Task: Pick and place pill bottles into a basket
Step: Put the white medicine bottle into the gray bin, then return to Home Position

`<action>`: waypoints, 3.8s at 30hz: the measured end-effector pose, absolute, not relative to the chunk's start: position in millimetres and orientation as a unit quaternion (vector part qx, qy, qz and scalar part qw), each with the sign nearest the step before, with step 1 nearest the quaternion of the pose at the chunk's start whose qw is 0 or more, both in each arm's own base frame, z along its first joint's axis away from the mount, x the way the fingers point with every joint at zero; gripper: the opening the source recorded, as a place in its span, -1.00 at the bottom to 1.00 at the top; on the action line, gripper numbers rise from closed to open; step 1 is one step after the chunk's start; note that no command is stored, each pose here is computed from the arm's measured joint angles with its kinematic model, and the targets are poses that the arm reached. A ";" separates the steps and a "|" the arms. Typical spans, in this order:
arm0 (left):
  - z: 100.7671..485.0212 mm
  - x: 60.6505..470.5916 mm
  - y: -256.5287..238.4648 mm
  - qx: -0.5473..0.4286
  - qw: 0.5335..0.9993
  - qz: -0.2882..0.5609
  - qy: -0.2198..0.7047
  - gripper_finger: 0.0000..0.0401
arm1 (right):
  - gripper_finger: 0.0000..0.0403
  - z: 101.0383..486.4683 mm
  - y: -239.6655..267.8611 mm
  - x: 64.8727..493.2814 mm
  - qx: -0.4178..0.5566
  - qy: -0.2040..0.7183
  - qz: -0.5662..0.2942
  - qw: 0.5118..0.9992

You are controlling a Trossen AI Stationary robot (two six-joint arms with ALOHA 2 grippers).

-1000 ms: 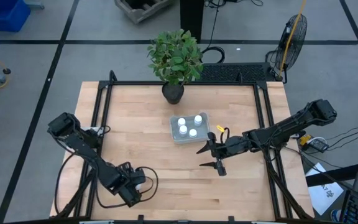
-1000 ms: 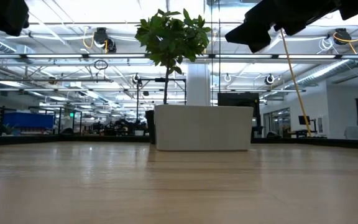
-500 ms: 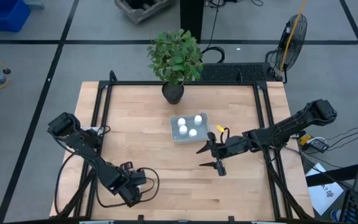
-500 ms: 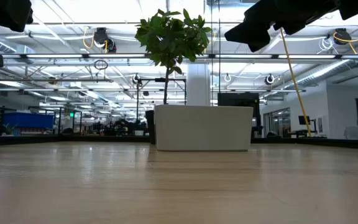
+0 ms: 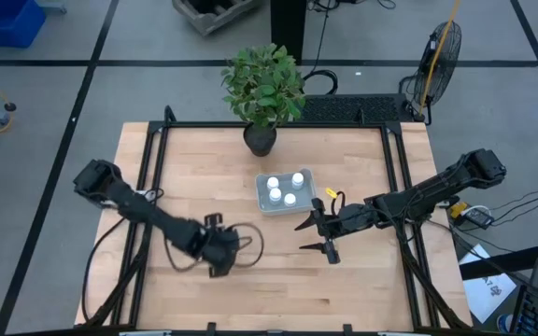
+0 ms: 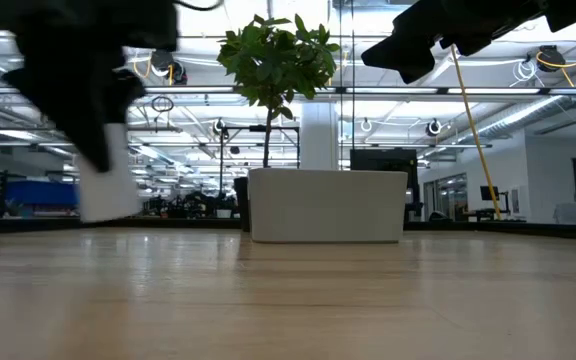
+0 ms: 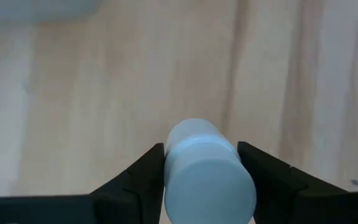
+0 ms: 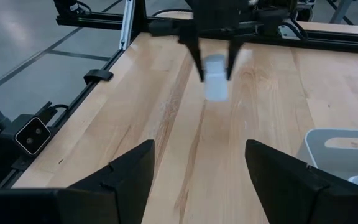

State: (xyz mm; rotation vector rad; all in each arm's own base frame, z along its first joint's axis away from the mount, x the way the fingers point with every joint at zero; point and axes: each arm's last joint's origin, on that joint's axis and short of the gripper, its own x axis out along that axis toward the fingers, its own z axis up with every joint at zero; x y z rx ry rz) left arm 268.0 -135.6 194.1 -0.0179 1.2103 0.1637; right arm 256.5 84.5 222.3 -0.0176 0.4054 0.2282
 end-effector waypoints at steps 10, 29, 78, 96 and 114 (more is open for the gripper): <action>250.5 294.3 -59.6 0.011 0.881 0.063 0.469 0.05 | 0.20 222.3 84.5 256.5 -0.013 0.201 0.114 0.973; 298.0 353.8 59.2 0.012 0.932 0.045 0.360 0.04 | 0.20 221.8 84.5 256.3 -0.018 0.205 0.115 0.972; 198.0 429.8 125.4 -0.072 0.856 -0.014 0.513 0.04 | 0.20 219.5 84.7 255.0 -0.004 0.218 0.114 0.969; 190.1 434.9 119.8 -0.047 0.851 0.015 0.523 0.36 | 0.20 218.4 84.5 254.4 -0.005 0.224 0.113 0.968; 268.4 406.2 91.4 -0.059 0.878 -0.082 0.468 0.17 | 0.20 218.6 84.5 254.5 0.017 0.226 0.109 0.968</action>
